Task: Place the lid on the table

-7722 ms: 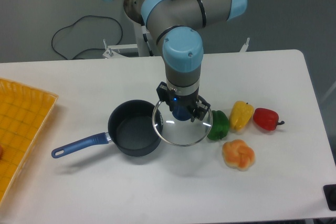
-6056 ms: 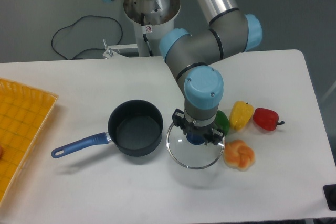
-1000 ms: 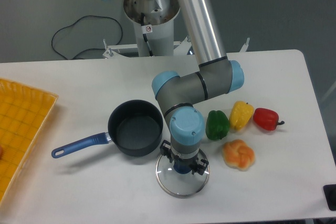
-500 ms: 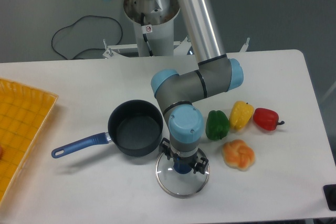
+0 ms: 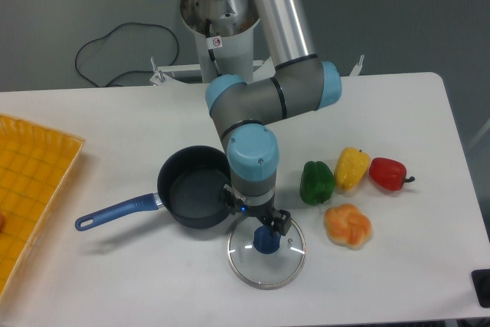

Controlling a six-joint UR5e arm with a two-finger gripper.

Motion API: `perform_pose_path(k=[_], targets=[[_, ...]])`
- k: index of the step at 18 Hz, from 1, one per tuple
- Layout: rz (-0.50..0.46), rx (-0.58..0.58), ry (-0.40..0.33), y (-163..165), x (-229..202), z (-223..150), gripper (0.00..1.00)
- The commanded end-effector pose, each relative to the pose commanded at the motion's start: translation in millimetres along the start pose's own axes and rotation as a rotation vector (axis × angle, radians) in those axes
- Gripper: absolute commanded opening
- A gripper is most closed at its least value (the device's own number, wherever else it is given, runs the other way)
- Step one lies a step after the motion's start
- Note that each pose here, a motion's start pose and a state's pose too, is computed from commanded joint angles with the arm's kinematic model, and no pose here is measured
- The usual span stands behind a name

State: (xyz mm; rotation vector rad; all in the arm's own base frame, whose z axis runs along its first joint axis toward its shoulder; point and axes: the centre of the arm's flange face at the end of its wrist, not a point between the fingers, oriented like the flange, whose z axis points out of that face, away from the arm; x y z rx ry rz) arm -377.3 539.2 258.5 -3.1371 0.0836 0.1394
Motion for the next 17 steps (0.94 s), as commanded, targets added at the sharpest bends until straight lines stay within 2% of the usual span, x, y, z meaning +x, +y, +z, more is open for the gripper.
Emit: perform_pose_path(k=[3, 6, 8, 14, 17], targets=[[0.007, -0.019, -0.02, 12, 7, -9, 1.0], [0.035, -0.013, -0.035, 26, -7, -25, 1.0], [0.114, -0.012, -0.044, 45, -24, -40, 1.0], [0.381, -0.058, 0.054, 119, -67, -57, 1.0], [0.397, -0.039, 0.079, 144, -84, -52, 1.0]])
